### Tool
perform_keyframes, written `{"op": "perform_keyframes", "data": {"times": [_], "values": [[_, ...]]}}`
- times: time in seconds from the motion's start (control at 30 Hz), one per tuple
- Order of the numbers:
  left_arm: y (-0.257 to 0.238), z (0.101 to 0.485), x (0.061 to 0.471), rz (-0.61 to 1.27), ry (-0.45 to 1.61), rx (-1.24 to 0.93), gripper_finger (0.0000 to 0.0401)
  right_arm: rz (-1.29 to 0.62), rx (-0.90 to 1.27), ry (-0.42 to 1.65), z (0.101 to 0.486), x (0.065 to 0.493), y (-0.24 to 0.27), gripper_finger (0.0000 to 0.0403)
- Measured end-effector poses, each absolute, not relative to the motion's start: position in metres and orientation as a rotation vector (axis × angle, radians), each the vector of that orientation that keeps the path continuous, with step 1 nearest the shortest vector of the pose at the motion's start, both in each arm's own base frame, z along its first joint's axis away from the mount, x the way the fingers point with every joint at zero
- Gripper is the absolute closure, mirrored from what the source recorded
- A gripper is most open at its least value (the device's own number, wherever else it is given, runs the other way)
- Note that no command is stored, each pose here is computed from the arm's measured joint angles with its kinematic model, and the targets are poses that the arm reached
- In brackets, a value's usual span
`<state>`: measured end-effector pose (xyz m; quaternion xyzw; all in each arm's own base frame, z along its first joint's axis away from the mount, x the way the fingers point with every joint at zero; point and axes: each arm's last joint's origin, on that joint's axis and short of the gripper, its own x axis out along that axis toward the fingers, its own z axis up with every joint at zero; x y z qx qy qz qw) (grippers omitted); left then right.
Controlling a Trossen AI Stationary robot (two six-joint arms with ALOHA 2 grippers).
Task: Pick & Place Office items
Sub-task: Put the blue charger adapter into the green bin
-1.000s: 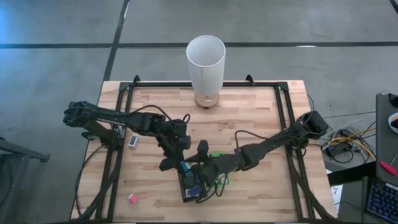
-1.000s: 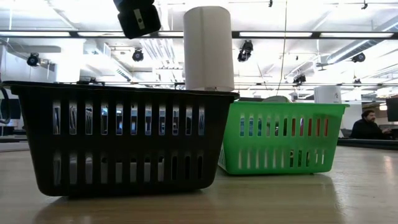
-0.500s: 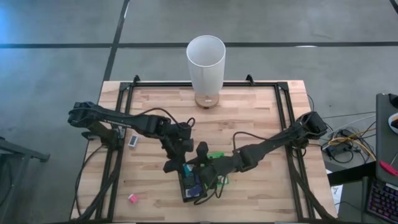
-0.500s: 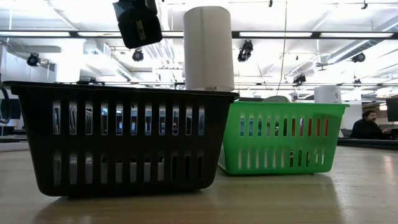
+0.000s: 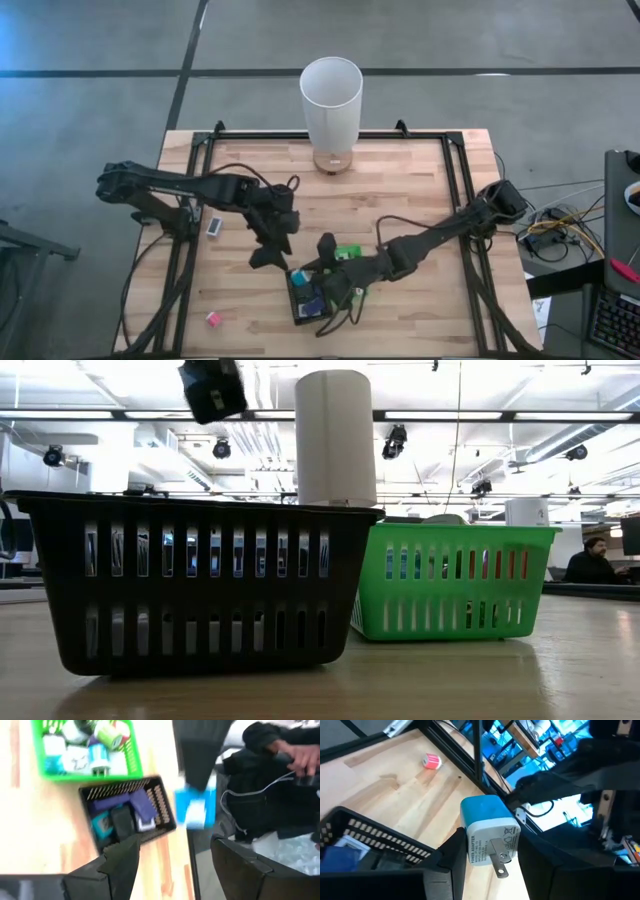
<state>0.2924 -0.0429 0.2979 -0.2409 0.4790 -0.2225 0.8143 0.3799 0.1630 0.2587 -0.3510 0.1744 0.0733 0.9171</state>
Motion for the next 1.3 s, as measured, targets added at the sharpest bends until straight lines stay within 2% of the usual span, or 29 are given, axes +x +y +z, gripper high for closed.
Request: {"op": "perform_keyframes", "data": {"times": [0.13, 0.3, 0.57, 0.67, 0.8, 1.0, 1.3], "values": [[-0.039, 0.313, 0.270, -0.428, 1.028, -0.469, 0.0159, 0.157, -0.727, 0.371, 0.258, 0.378, 0.165, 0.0271], [-0.032, 0.337, 0.242, -0.266, 0.935, -0.375, 0.0158, 0.103, -0.725, 0.441, 0.253, 0.376, 0.162, 0.0271], [-0.013, 0.369, 0.203, 0.278, 0.673, -0.280, 0.0159, 0.022, -0.656, 0.671, 0.238, 0.362, 0.153, 0.0271], [-0.008, 0.376, 0.193, 0.421, 0.594, -0.263, 0.0158, -0.005, -0.600, 0.733, 0.235, 0.356, 0.151, 0.0271], [-0.005, 0.381, 0.187, 0.495, 0.546, -0.240, 0.0158, -0.079, -0.540, 0.833, 0.233, 0.345, 0.146, 0.0271], [-0.007, 0.375, 0.194, 0.528, 0.519, -0.339, 0.0159, -0.162, -0.388, 0.895, 0.235, 0.334, 0.141, 0.0271], [-0.011, 0.328, 0.213, 0.550, 0.628, -0.379, 0.0158, -0.147, -0.173, 0.887, 0.248, 0.335, 0.144, 0.0271]]}}
